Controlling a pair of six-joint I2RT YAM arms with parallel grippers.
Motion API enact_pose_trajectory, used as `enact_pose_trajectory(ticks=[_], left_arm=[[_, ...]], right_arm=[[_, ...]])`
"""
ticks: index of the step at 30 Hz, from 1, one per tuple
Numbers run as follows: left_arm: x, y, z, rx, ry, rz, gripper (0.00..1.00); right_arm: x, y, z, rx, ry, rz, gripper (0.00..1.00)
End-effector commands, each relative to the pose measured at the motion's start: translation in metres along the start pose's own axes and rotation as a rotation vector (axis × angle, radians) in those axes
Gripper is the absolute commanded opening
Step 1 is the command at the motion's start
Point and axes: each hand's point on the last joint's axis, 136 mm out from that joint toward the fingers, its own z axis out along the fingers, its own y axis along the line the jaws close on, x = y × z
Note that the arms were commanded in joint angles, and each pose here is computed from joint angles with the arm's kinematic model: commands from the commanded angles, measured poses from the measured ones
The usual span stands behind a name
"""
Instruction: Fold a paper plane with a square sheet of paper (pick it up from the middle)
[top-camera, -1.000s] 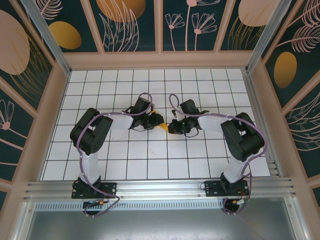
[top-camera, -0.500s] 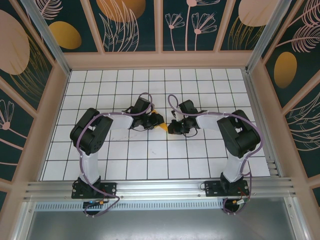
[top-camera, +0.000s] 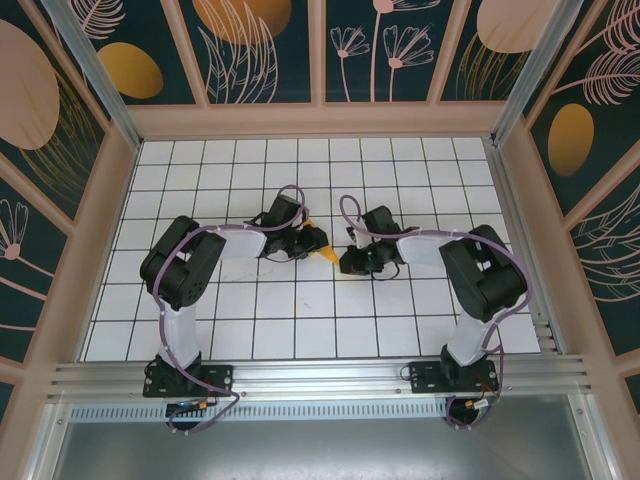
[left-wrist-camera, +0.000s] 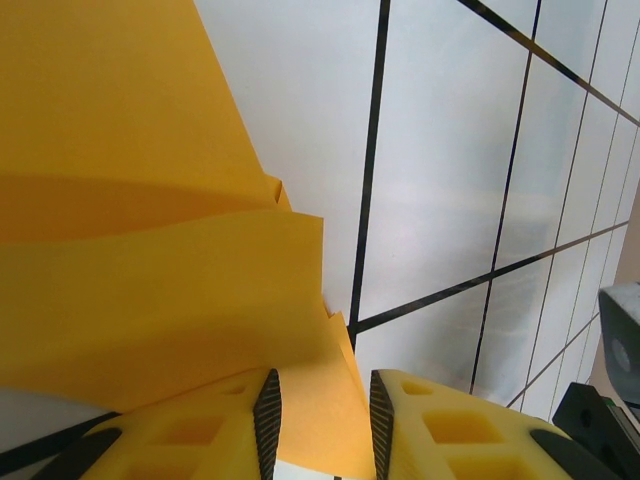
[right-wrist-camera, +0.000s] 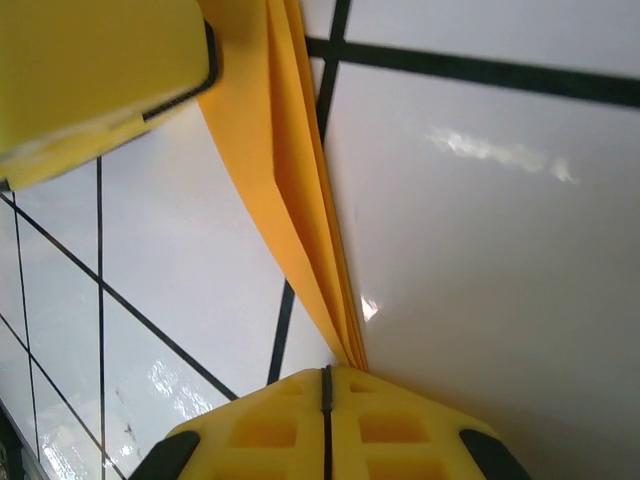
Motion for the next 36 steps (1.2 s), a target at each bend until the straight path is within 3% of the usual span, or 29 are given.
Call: enact_pose_trajectory(ticks=[1,10,19,36], left_arm=[[0.005,0.026,0.004,-0.093,0.012,-0.005,0.34],[0.005,-0.009,-0.001,0.056,0.030,0.053,0.34],[0.011,-0.014,0.000,0.106,0.061,0.048,0.34],[0.005,-0.010,0.003,0.074,0.038,0.039,0.34]], right_arm=[[0.029,-0.018,-0.008,0.055,0.057,0.082,0.07],[-0.037,0.036,-0.040,-0.064,-0.171,-0.018,0.09],[-0.052,0.029,-0.010,-0.045,-0.140,0.020,0.08],[-0.041,0.001,0.011,0.039,-0.082,0.067,0.07]])
